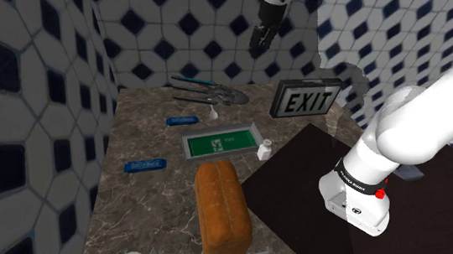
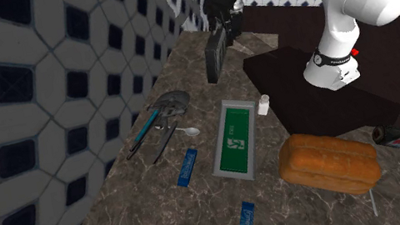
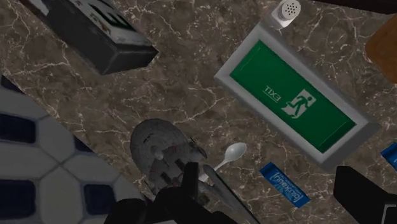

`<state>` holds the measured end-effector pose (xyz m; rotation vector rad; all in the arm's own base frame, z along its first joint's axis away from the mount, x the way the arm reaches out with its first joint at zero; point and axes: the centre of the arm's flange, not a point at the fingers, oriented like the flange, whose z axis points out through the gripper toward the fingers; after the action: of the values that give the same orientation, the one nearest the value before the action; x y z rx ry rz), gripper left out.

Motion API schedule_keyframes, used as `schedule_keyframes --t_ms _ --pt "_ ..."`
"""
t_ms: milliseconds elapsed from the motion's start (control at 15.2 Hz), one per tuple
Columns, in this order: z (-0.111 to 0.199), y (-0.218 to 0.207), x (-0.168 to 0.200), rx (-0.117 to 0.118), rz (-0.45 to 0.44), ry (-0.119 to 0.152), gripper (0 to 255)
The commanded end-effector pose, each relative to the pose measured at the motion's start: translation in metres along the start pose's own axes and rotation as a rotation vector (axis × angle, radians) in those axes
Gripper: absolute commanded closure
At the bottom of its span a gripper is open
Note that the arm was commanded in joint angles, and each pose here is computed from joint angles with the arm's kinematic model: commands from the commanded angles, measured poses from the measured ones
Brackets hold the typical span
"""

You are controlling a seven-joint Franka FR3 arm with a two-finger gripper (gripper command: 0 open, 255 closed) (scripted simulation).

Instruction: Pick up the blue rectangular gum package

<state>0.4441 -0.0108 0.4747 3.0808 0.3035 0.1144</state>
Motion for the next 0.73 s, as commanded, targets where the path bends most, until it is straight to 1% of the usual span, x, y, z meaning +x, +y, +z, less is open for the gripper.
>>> schedule_keyframes --t_ms 0,660 --pt "0.023 0.000 0.014 0.003 -0.046 -0.001 0" --pt "0.124 -0.029 0.095 0.018 -0.267 -0.013 0"
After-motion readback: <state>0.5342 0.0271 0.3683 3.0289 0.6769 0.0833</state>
